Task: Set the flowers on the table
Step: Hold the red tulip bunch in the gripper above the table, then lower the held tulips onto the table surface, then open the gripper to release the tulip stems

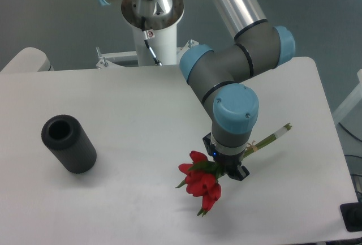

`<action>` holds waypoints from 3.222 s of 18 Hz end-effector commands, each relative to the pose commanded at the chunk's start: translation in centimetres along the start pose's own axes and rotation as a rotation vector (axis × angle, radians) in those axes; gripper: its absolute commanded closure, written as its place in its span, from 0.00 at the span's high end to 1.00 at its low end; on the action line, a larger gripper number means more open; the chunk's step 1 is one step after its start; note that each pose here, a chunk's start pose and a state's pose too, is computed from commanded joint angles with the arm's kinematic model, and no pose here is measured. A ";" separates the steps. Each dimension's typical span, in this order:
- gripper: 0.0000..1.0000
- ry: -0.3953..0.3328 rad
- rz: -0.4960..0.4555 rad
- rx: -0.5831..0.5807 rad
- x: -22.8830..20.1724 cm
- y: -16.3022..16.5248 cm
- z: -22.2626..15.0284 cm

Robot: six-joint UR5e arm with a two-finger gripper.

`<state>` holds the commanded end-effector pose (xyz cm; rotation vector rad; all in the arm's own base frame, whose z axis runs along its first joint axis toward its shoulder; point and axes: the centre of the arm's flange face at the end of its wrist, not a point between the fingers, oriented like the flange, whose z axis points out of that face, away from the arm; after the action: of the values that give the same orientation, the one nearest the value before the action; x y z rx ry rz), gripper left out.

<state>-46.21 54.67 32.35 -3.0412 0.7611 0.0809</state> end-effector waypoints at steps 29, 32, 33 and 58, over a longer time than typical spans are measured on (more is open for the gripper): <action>0.12 0.102 -0.097 -0.014 4.7 7.1 5.8; 0.13 0.108 -0.088 -0.013 5.9 7.8 6.6; 0.14 0.119 -0.080 -0.015 6.5 7.7 7.1; 1.00 0.053 0.013 0.006 5.6 8.4 4.4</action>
<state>-45.41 44.74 27.76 -3.0447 0.7823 -0.0017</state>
